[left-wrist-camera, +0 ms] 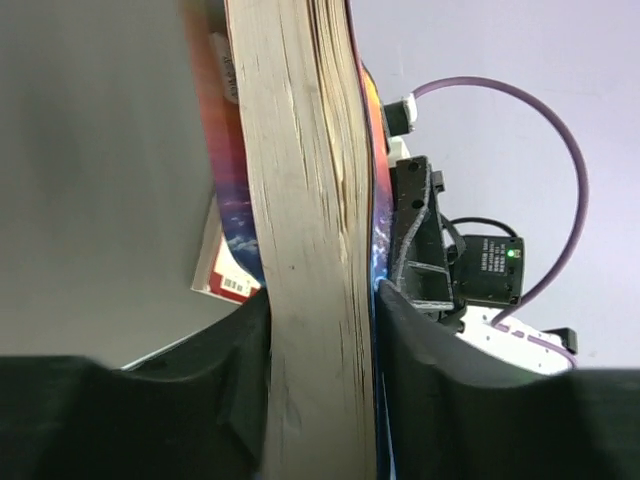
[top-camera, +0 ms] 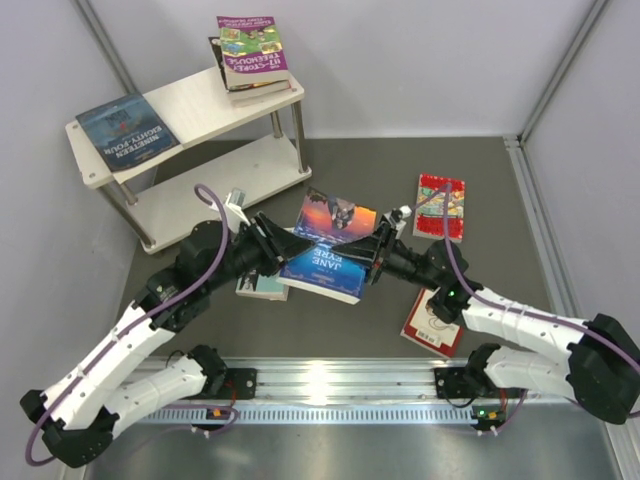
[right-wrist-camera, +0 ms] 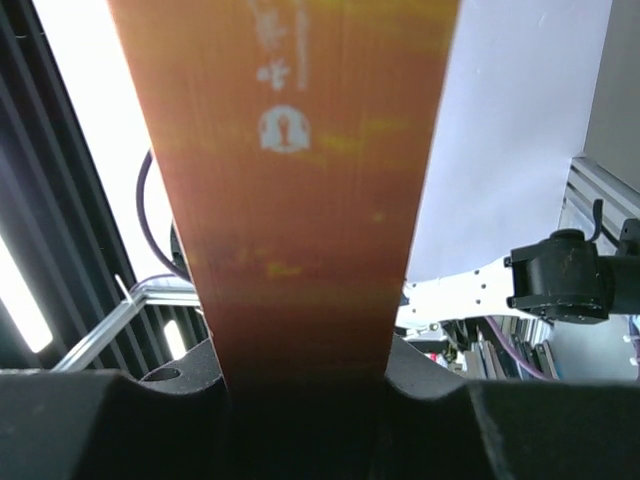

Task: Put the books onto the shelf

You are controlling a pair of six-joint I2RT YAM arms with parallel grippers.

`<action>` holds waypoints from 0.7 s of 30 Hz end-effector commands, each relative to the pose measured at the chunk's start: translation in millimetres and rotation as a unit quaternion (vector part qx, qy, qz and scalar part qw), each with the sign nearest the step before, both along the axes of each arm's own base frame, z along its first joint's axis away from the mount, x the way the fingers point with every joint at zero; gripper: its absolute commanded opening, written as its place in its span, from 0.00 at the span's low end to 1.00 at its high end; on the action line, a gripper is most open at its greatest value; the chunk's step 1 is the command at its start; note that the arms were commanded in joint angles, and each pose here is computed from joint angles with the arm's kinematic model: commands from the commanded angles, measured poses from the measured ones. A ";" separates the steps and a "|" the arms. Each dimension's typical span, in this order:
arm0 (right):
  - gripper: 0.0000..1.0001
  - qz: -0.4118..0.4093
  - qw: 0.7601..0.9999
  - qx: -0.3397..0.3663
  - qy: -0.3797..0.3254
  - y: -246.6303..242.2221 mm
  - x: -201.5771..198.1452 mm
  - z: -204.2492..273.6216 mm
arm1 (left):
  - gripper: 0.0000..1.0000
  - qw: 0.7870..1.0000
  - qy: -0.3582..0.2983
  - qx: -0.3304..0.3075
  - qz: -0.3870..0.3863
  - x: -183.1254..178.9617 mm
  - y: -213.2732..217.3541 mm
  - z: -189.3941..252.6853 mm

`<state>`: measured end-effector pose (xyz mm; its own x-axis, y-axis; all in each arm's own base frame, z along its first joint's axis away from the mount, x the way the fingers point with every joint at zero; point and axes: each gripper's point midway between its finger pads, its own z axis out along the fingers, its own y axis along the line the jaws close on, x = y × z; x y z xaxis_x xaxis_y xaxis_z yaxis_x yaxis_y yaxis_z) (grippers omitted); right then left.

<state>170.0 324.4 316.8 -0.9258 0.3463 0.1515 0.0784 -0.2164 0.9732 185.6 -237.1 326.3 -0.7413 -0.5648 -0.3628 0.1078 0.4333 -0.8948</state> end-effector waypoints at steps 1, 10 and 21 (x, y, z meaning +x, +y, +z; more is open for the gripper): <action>0.00 -0.016 0.988 0.124 -0.089 -28.6 -2.4 84.5 | 0.49 0.999 -0.032 0.021 0.019 4.2 14.3 16.4; 0.00 -0.004 0.981 0.166 -0.096 -32.5 8.6 111.8 | 0.98 0.999 -0.023 0.015 0.018 4.9 11.6 3.2; 0.00 0.008 0.982 0.161 -0.095 -29.6 15.2 108.9 | 0.47 0.999 -0.032 0.013 0.016 34.5 0.5 17.7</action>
